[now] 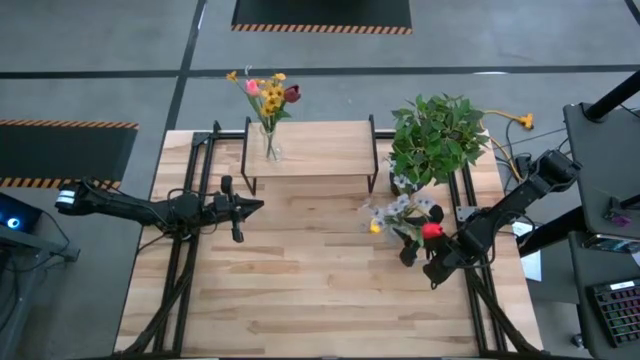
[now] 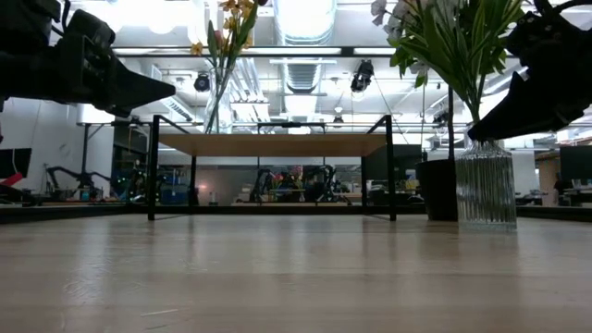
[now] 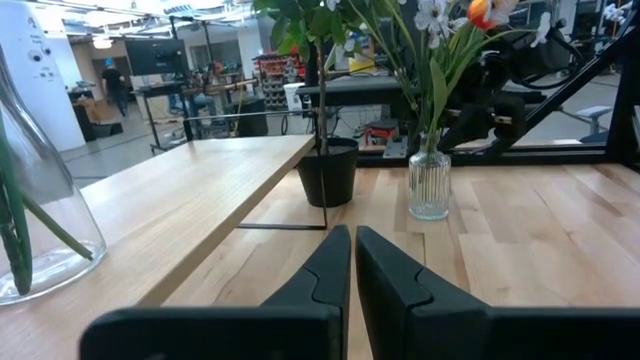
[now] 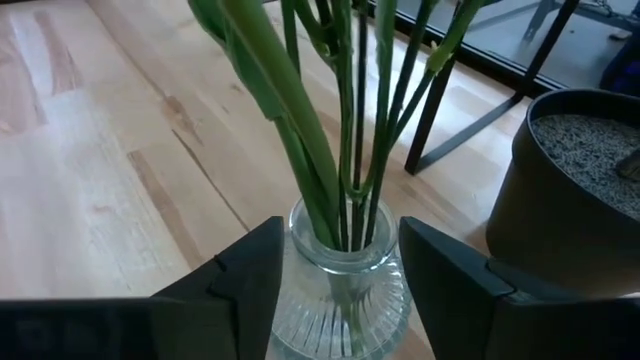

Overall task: Pick and place flowers into a vace then onto a shelf
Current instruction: Put the transparent vase with flowers on the shelf

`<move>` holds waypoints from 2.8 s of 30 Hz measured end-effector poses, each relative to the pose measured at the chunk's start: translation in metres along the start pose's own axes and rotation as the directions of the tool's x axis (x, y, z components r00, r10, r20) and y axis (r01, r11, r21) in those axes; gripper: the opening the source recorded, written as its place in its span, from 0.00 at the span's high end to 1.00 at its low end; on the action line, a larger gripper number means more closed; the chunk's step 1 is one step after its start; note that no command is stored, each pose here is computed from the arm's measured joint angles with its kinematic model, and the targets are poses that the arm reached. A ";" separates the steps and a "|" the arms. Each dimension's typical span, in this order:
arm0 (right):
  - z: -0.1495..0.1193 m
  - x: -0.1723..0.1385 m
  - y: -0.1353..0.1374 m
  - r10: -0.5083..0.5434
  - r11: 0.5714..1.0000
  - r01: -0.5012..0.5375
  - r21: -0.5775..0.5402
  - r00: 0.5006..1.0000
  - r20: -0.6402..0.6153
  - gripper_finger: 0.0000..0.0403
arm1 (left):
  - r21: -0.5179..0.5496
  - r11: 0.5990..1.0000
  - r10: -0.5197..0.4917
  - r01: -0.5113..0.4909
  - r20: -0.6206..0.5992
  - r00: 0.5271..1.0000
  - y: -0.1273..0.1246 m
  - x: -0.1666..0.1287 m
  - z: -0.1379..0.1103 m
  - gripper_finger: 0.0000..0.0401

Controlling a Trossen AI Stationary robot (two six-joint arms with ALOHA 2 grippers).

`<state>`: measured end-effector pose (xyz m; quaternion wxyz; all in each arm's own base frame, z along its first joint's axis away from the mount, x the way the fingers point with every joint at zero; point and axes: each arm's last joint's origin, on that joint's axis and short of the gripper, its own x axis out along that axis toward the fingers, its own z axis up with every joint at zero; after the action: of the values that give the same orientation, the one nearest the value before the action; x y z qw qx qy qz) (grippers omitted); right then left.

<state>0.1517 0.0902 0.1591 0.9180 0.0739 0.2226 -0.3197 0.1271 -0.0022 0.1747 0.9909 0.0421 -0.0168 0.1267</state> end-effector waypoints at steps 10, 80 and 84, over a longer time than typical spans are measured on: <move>-0.002 0.001 -0.002 -0.004 1.000 0.004 -0.004 1.000 0.004 0.65 | 0.001 1.000 0.000 0.000 -0.001 1.000 0.000 0.000 0.000 0.99; 0.211 0.056 -0.006 0.362 0.930 -0.330 -0.164 0.901 0.237 0.73 | 0.001 1.000 0.000 0.000 -0.002 1.000 0.000 0.000 0.000 0.99; 0.230 0.073 -0.019 0.361 0.931 -0.332 -0.153 0.903 0.232 0.73 | 0.001 1.000 0.000 0.000 -0.002 1.000 0.000 0.000 0.000 0.99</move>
<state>0.2738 -0.0289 0.3304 0.9838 0.0200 0.1028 -0.1455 0.1271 -0.0022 0.1744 0.9909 0.0423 -0.0156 0.1268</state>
